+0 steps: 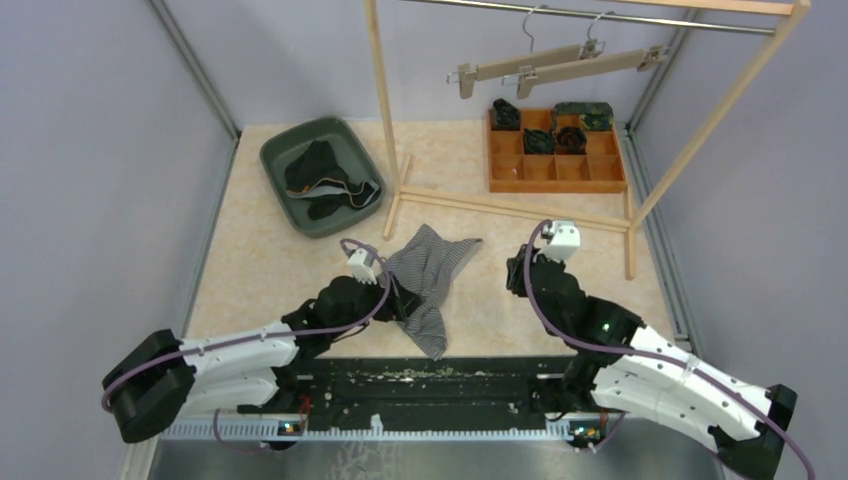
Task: Clip the underwear to the hanger
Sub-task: Flatten out the underwear at the center of the board.
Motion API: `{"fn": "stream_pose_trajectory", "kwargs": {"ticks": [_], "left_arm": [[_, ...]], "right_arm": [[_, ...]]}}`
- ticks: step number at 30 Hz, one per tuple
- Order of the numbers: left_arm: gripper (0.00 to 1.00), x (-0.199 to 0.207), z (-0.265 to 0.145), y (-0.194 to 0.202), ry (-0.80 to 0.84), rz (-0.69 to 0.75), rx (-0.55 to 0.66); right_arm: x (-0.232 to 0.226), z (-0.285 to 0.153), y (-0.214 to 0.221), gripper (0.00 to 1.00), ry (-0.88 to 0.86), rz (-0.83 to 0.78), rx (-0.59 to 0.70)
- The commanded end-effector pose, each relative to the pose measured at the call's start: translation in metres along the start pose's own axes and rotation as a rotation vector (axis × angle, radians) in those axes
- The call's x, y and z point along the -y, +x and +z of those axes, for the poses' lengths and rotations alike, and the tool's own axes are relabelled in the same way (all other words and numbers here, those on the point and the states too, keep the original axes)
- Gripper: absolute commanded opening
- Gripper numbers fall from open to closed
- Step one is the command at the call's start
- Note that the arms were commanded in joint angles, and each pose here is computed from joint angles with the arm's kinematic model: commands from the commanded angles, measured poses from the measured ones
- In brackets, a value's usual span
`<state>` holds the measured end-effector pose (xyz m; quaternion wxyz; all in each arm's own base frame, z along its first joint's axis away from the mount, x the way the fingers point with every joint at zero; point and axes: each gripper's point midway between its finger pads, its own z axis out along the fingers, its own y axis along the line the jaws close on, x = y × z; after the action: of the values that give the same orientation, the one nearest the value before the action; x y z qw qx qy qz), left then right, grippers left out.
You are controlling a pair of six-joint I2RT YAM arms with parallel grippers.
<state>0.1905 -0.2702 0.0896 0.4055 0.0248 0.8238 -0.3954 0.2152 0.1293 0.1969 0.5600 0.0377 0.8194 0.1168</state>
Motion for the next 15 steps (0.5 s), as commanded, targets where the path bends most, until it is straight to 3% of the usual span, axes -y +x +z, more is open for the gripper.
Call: {"fn": "stream_pose_trajectory", "kwargs": {"ticks": [1,4,15], "left_arm": [[0.83,0.002,-0.008,-0.017,-0.026,0.04,0.03],[0.98,0.005,-0.014,-0.027,-0.022,0.045,0.074],[0.99,0.022,-0.036,-0.054,0.055,0.07,0.183]], "right_arm": [[-0.008,0.003,-0.01,0.35,-0.02,0.036,0.031],[-0.009,0.003,-0.018,0.35,-0.02,0.025,0.056],[-0.04,-0.013,-0.119,0.42,-0.063,-0.029,0.237]]}}
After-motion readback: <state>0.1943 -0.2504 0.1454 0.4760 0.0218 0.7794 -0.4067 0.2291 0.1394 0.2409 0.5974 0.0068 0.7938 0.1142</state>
